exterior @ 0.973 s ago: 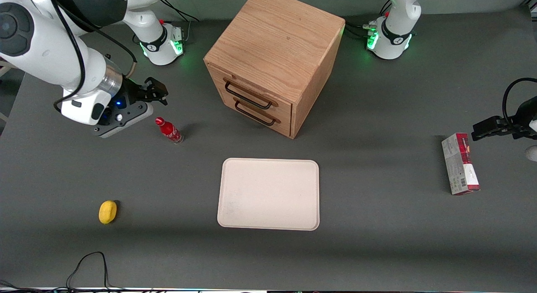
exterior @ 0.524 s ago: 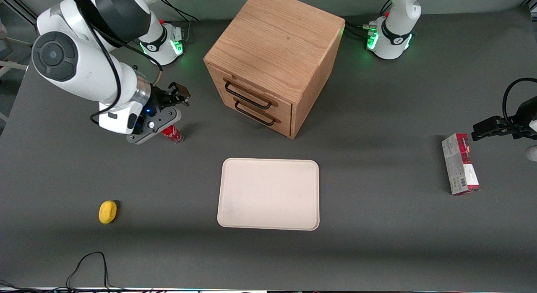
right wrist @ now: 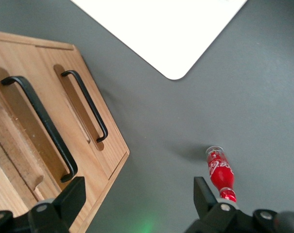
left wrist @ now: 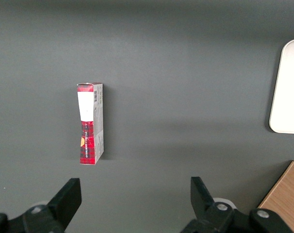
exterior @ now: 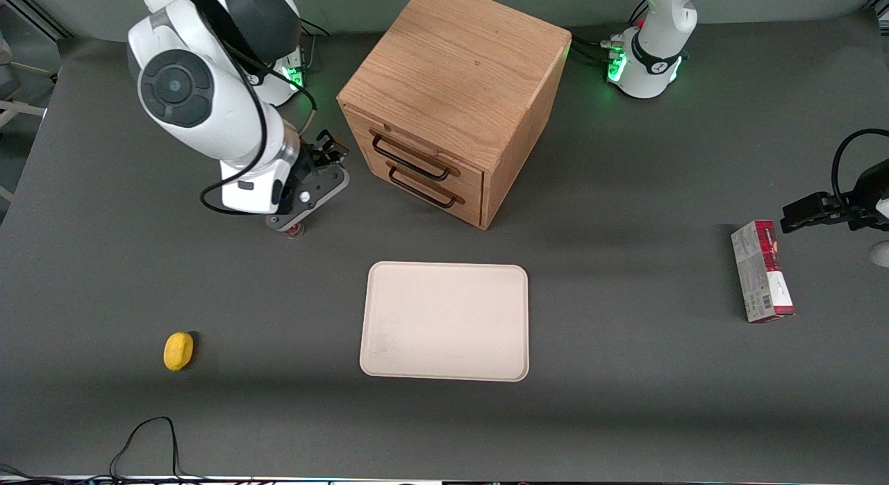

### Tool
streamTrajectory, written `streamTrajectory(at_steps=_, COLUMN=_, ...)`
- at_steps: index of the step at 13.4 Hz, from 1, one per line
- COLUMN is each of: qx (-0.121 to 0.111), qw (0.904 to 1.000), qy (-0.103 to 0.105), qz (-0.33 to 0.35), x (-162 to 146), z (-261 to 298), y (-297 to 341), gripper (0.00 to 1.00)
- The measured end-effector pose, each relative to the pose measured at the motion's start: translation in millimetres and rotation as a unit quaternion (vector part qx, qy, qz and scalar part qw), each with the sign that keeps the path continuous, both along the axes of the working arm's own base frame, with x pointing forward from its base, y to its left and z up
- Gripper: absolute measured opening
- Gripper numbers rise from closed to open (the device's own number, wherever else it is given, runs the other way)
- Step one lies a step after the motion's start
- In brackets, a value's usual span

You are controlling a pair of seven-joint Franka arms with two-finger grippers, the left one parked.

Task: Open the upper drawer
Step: 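Lower the right gripper onto the upper drawer's black handle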

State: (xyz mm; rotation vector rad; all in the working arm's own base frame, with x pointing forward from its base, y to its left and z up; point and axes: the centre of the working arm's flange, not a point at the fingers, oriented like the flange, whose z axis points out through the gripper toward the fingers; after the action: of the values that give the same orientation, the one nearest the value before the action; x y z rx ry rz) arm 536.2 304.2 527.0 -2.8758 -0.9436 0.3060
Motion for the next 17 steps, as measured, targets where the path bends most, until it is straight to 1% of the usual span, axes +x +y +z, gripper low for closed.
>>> streamTrajectory(at_steps=4, qx=0.003, qw=0.9988, qy=0.003, qz=0.049, x=-10.3, z=-6.4, y=21.3, gripper=1.00)
streamTrajectory(at_steps=9, qx=-0.005, qw=0.9947, qy=0.027, qz=0.100, x=-30.2, z=-41.6, y=69.3, gripper=1.00)
streamTrajectory(at_steps=13, qx=-0.010, qw=0.9919, qy=0.036, qz=0.121, x=-43.3, z=-56.7, y=92.8, gripper=1.00)
streamTrajectory(at_steps=17, qx=-0.015, qw=0.9903, qy=0.049, qz=0.129, x=-43.2, z=-74.5, y=98.4, gripper=1.00)
